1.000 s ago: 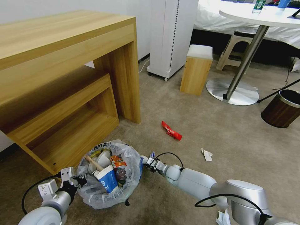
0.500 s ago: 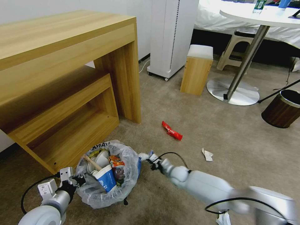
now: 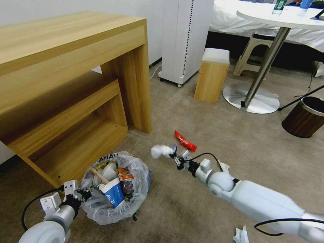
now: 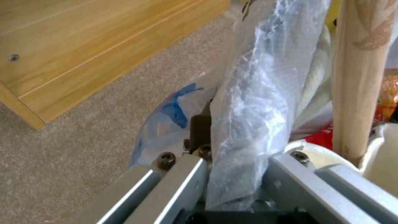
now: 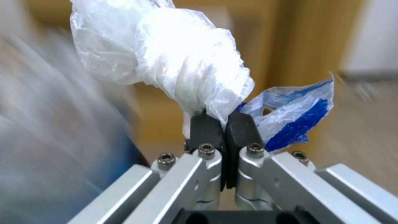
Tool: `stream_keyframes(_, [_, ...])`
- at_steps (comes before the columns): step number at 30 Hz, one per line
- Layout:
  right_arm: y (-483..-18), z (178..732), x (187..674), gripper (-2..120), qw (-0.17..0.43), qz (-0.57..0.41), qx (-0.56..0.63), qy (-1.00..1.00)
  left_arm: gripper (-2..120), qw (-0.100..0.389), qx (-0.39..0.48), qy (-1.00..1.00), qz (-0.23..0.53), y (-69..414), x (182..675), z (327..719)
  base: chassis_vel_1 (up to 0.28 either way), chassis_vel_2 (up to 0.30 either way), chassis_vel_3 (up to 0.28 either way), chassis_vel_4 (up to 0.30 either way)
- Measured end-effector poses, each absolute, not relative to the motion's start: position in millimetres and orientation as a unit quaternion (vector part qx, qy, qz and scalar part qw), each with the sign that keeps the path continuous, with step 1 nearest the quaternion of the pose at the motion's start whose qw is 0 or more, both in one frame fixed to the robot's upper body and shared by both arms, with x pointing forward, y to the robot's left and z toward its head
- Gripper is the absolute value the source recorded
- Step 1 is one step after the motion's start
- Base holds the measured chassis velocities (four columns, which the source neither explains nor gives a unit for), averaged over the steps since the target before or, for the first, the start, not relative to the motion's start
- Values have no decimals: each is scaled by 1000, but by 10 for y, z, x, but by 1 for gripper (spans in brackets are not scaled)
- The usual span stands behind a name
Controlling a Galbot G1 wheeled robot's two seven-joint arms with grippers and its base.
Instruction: Pick up the trash bin and place the garbage on the floor into it.
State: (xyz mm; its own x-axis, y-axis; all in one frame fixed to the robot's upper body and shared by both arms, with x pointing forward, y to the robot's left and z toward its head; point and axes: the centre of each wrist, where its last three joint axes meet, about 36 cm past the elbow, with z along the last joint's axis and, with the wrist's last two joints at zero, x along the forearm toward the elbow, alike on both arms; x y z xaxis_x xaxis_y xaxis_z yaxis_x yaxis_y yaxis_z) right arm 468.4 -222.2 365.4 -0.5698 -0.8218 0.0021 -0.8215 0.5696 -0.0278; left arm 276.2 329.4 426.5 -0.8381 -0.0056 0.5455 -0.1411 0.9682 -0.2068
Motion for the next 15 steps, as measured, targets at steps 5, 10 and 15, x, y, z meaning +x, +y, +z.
stream_keyframes(5, [-1843,4301,4411,0,57,45,-527,847,0,280,37,-952,119,3271,2750,4295,0,0,0,0])
stream_keyframes(10, [-1410,4662,4196,0,51,67,-568,819,0,275,33,-953,119,3234,2753,4363,0,0,0,0])
stream_keyframes(15, [-1181,4593,4107,0,14,60,-584,809,0,274,32,-954,119,3218,2742,4396,0,0,0,0])
